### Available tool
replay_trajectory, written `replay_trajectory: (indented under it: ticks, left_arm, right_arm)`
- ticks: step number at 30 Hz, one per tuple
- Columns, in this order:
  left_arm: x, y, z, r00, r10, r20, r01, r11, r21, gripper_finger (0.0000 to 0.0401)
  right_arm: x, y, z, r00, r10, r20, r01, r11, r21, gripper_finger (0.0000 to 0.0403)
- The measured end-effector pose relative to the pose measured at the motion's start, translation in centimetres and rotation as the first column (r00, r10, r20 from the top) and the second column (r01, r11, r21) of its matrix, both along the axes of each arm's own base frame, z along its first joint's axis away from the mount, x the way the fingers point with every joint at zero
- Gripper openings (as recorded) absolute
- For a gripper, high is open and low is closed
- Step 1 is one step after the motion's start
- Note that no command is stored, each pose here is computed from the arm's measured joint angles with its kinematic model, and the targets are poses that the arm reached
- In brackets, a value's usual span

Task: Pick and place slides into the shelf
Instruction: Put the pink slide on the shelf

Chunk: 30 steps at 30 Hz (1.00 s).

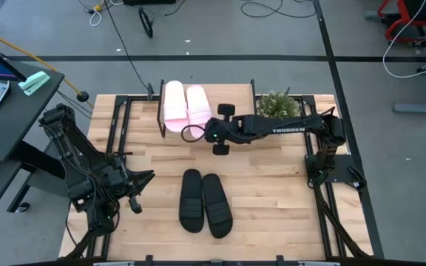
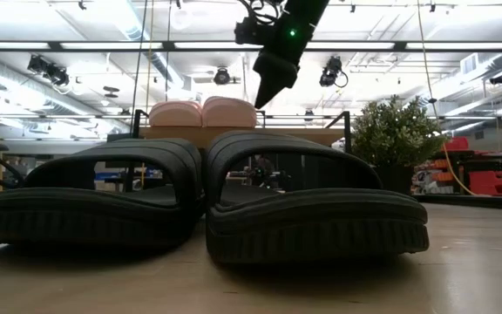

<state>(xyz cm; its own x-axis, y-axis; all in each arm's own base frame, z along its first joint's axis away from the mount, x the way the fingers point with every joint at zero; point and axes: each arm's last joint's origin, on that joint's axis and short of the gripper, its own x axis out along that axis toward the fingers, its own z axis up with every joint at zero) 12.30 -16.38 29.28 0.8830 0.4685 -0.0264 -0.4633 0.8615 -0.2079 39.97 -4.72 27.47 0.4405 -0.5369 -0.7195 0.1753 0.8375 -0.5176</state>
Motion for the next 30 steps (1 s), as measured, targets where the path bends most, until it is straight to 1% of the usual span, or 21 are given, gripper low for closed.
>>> replay_trajectory:
  ticks: [5, 10, 15, 19, 22, 30]
  left_arm:
    - [0.0, 0.0, 0.0, 1.000, 0.000, -0.001, 0.000, 1.000, 0.002, 0.0046]
    - [0.0, 0.0, 0.0, 1.000, 0.000, -0.001, 0.000, 1.000, 0.002, 0.0048]
    - [0.0, 0.0, 0.0, 1.000, 0.000, -0.002, 0.000, 1.000, 0.002, 0.0052]
    - [0.0, 0.0, 0.0, 1.000, 0.000, -0.001, 0.000, 1.000, 0.002, 0.0049]
    - [0.0, 0.0, 0.0, 1.000, 0.000, 0.000, 0.000, 1.000, 0.000, 0.0044]
    - [0.0, 0.0, 0.0, 1.000, 0.000, 0.001, 0.000, 1.000, -0.003, 0.0041]
  right_arm:
    - [-0.3, -1.3, -0.1, 0.999, -0.042, -0.005, 0.042, 0.999, 0.022, 0.0003]
    - [-0.7, -2.4, -0.4, 0.997, -0.075, -0.026, 0.077, 0.995, 0.059, 0.0002]
    - [-0.5, -2.7, -1.0, 0.998, -0.053, -0.029, 0.056, 0.990, 0.127, 0.0001]
    - [0.0, -2.5, -1.7, 1.000, -0.012, -0.027, 0.017, 0.983, 0.181, 0.0001]
    - [0.3, -2.5, -2.1, 1.000, -0.006, -0.020, 0.010, 0.983, 0.181, 0.0000]
    - [0.7, -2.5, -1.9, 1.000, 0.014, 0.021, -0.018, 0.979, 0.205, 0.0000]
